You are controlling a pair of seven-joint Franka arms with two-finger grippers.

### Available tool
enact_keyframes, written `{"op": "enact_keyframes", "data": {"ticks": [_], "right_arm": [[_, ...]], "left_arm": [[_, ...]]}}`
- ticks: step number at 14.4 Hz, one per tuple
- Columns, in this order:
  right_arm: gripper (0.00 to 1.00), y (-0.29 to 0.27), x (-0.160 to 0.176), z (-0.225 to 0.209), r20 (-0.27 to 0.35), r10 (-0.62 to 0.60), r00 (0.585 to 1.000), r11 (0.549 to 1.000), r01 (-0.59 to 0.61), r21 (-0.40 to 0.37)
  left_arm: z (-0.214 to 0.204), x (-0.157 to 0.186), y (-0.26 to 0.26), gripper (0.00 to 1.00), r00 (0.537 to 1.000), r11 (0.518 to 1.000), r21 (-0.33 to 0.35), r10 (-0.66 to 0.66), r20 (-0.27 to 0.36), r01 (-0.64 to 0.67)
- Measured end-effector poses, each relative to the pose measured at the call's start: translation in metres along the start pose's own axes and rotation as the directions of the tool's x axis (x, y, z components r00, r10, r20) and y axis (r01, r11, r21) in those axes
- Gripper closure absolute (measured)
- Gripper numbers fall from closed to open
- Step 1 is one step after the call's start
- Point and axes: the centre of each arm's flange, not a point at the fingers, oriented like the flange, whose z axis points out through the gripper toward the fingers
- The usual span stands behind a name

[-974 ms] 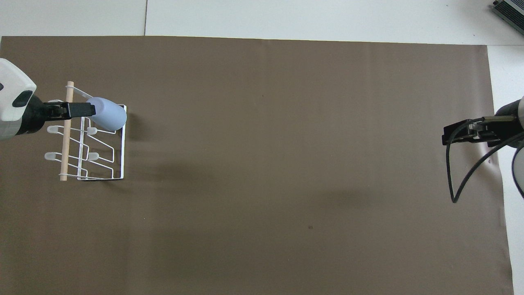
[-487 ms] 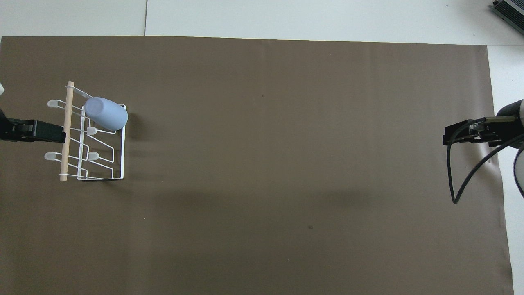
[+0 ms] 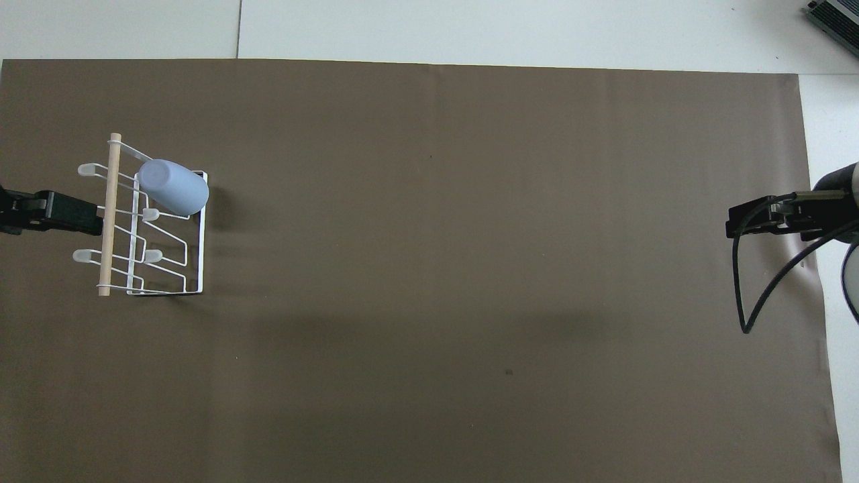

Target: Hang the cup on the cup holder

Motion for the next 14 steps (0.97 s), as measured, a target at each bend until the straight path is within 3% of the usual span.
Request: {"op": "enact_keyframes", "data": {"ticks": [5, 14], "right_arm": [[0.00, 0.000, 0.000, 0.000, 0.001, 0.000, 1.000, 1.000, 0.000, 0.000], [0.00, 0.000, 0.000, 0.000, 0.001, 0.000, 1.000, 1.000, 0.000, 0.000]], "left_arm": [[0.003, 0.006, 0.002, 0.00, 1.000, 1.000, -0.010, -0.023, -0.020, 0.023], [0.006, 0.003, 0.013, 0.00, 1.000, 1.000, -0.009, -0.006, 0.002, 0.006]]}}
